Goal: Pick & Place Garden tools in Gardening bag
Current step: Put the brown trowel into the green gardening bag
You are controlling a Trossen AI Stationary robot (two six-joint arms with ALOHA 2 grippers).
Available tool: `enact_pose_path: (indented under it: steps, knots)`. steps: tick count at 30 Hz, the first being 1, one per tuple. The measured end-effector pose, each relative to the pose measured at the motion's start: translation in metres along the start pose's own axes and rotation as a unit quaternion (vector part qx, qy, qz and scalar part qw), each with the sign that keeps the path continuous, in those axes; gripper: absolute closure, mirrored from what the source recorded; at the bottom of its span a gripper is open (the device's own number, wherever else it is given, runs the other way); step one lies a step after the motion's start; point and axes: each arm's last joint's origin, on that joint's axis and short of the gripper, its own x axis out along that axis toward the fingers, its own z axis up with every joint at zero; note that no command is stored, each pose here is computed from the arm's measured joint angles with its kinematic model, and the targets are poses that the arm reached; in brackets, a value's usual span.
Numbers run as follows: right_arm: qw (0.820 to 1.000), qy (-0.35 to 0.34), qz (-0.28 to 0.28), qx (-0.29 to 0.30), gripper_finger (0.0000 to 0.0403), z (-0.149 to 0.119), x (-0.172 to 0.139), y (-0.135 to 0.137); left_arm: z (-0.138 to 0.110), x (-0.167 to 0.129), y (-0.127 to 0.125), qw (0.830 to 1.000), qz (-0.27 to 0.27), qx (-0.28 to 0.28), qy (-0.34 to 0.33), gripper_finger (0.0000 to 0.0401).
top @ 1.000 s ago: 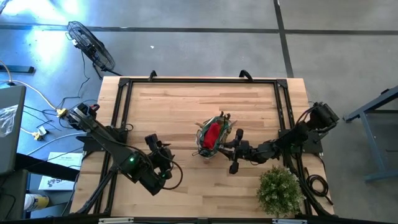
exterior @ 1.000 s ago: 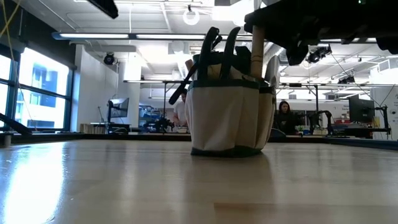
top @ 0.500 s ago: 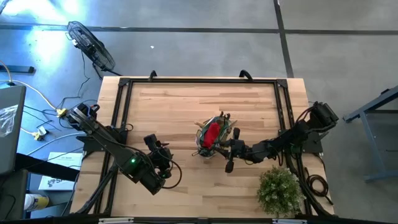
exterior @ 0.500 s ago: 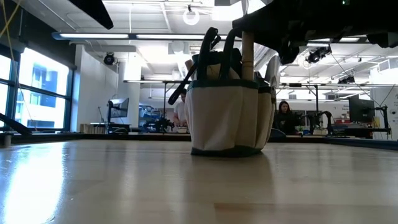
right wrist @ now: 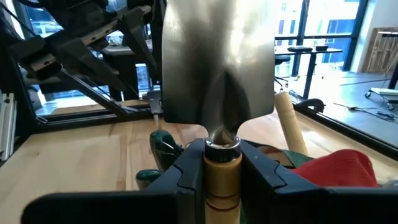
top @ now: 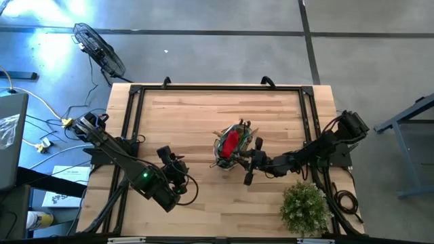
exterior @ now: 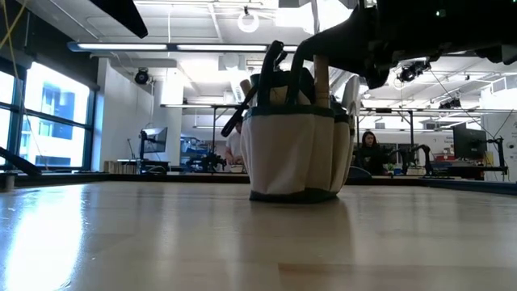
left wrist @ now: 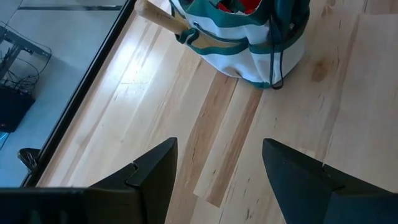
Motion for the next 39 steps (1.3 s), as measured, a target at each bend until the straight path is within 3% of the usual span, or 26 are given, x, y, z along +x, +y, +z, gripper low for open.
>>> enact_pose_path:
  steps: [11,23,32,39]
  knots:
    - [1.0,0.027,-0.007,0.009,0.0347,-0.01,0.001,0.0,0.0,0.0,0.0,1.0,0.004,-0.001,-0.007,0.0174]
    - [0.998,0.022,-0.006,0.051,0.0347,-0.045,0.007,0.006,0.001,0.0,0.0,1.0,0.004,-0.001,-0.007,0.0174]
    - [0.998,0.027,-0.006,0.048,0.0347,-0.048,0.007,0.006,0.0,0.001,-0.001,1.0,0.002,-0.004,-0.008,0.0174]
    - [0.998,0.028,-0.006,0.048,0.0347,-0.048,0.007,0.006,-0.016,0.014,-0.005,1.0,0.009,0.004,-0.002,0.0174]
